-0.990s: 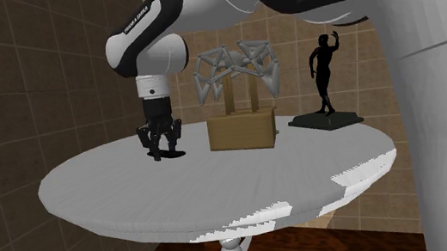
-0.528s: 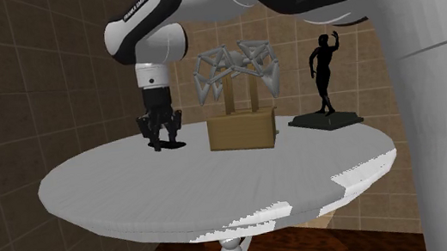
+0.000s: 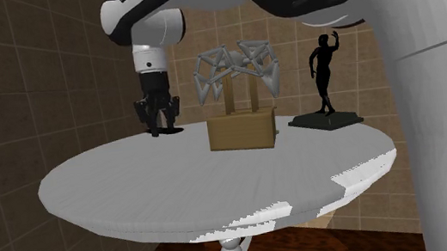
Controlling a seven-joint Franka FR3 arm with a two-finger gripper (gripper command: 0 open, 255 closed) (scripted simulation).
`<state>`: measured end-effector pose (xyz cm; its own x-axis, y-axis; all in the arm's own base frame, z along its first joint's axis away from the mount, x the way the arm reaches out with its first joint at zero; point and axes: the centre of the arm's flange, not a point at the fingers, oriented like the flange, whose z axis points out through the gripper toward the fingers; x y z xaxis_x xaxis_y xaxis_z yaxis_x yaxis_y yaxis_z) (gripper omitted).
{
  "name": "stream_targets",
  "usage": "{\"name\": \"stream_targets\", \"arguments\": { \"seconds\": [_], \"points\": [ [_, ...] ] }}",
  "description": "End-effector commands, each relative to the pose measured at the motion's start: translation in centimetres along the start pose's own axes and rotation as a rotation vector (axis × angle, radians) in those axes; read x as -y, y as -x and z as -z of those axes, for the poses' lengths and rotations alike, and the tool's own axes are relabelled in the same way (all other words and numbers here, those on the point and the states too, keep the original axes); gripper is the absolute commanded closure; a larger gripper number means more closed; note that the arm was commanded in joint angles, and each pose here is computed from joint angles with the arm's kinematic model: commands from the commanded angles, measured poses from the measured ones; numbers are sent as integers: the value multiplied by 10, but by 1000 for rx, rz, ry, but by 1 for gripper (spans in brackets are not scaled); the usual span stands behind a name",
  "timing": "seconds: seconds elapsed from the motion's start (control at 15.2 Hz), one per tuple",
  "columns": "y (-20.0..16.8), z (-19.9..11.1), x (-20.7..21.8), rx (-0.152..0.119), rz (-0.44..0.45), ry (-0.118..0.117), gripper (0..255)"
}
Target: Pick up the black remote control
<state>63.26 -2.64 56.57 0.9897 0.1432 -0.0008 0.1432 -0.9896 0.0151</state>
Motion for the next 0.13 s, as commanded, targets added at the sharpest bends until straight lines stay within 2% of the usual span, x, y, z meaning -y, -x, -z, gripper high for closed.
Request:
{"name": "stream_targets", "arguments": {
  "seconds": [0.0,0.07],
  "points": [
    [0,7,0,1,0,0,255],
    [0,7,0,1,0,0,255]
  ]
}}
